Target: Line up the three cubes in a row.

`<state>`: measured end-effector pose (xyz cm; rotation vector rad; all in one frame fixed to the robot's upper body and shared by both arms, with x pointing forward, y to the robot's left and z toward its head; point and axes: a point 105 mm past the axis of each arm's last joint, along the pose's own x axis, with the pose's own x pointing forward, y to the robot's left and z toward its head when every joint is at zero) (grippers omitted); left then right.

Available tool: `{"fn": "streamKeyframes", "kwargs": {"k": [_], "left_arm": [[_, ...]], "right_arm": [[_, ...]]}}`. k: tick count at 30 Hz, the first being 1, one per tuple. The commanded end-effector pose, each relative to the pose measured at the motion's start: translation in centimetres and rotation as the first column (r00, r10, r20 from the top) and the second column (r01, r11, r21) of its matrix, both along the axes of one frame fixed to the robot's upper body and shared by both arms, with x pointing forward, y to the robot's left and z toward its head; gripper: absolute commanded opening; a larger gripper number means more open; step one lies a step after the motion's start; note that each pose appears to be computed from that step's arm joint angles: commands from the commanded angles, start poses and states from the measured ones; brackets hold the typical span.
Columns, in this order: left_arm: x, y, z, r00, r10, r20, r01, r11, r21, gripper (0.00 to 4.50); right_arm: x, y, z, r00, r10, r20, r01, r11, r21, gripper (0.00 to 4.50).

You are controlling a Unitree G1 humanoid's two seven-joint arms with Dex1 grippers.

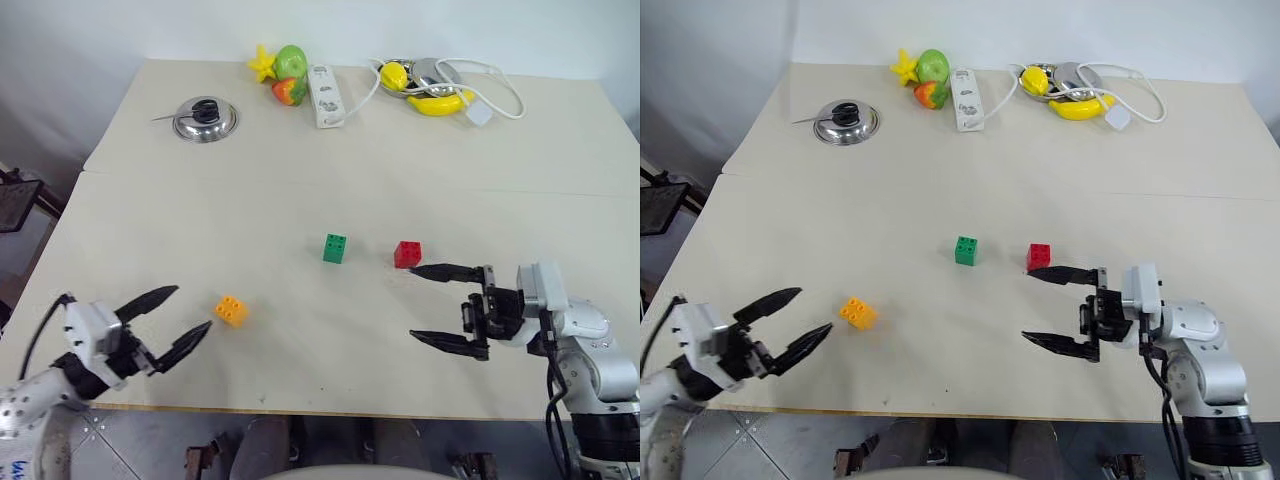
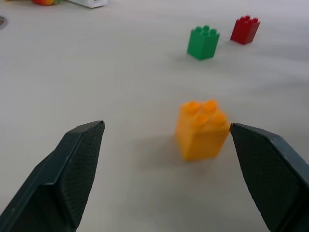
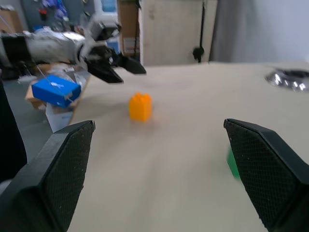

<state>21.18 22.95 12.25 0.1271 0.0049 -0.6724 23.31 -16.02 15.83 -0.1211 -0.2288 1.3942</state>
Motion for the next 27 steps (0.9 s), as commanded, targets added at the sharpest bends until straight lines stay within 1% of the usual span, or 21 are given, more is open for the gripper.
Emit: {"fn": "streamKeyframes", "kwargs": {"k": [1,3,5,9,12,17,18,20,22,23,25,27], "left_arm": [[0.1,-1.4,-0.4,0.998,0.061,-0.030,-0.061,0.998,0.002,4.38],[0.5,-1.8,-0.9,0.994,0.098,-0.058,-0.099,0.995,-0.017,4.38],[0.9,-2.1,-1.3,0.990,0.126,-0.063,-0.126,0.992,-0.004,4.38],[1.3,-2.4,-2.3,0.989,0.114,-0.093,-0.112,0.993,0.027,4.38],[1.4,-2.8,-3.2,0.991,0.088,-0.104,-0.081,0.995,0.064,3.82],[1.8,-2.6,-3.4,0.992,0.079,-0.097,-0.071,0.994,0.078,2.25],[2.1,-2.6,-3.0,0.995,0.057,-0.080,-0.051,0.996,0.075,1.93],[2.8,-2.9,-1.7,0.999,-0.018,-0.035,0.020,0.999,0.037,1.48],[3.3,-3.4,-0.2,0.991,-0.132,0.013,0.132,0.991,0.004,1.49],[3.9,-3.7,0.5,0.974,-0.223,0.026,0.223,0.975,0.006,1.49],[5.1,-4.2,1.5,0.923,-0.383,0.014,0.383,0.923,0.037,1.49],[6.7,-4.2,1.5,0.892,-0.451,-0.022,0.450,0.887,0.100,1.49]], "right_arm": [[-0.3,-1.1,0.2,1.000,-0.017,0.014,0.018,1.000,-0.009,4.50],[-0.5,-1.3,-0.1,1.000,-0.018,0.010,0.018,1.000,-0.016,4.50],[-0.6,-1.4,-0.2,1.000,-0.021,0.009,0.022,1.000,-0.018,4.50],[-0.7,-1.3,-0.3,0.999,-0.034,0.009,0.034,0.999,-0.014,4.50],[-0.8,-1.3,-0.3,0.999,-0.042,0.011,0.042,0.999,-0.010,4.50],[-0.7,-1.2,-0.2,0.998,-0.062,0.021,0.062,0.998,-0.004,4.50],[-0.8,-1.2,-0.2,0.997,-0.067,0.022,0.067,0.998,-0.002,4.50],[-0.9,-1.3,-0.2,0.997,-0.079,0.025,0.079,0.997,-0.001,4.50],[-1.0,-1.7,-0.3,0.995,-0.100,0.023,0.100,0.995,0.002,4.50],[-1.1,-2.0,-0.3,0.993,-0.117,0.024,0.117,0.993,0.001,4.50],[-1.3,-2.8,-0.1,0.989,-0.146,0.021,0.145,0.989,0.018,4.50],[-1.4,-3.3,0.0,0.986,-0.168,0.019,0.168,0.985,0.029,4.50]]}}
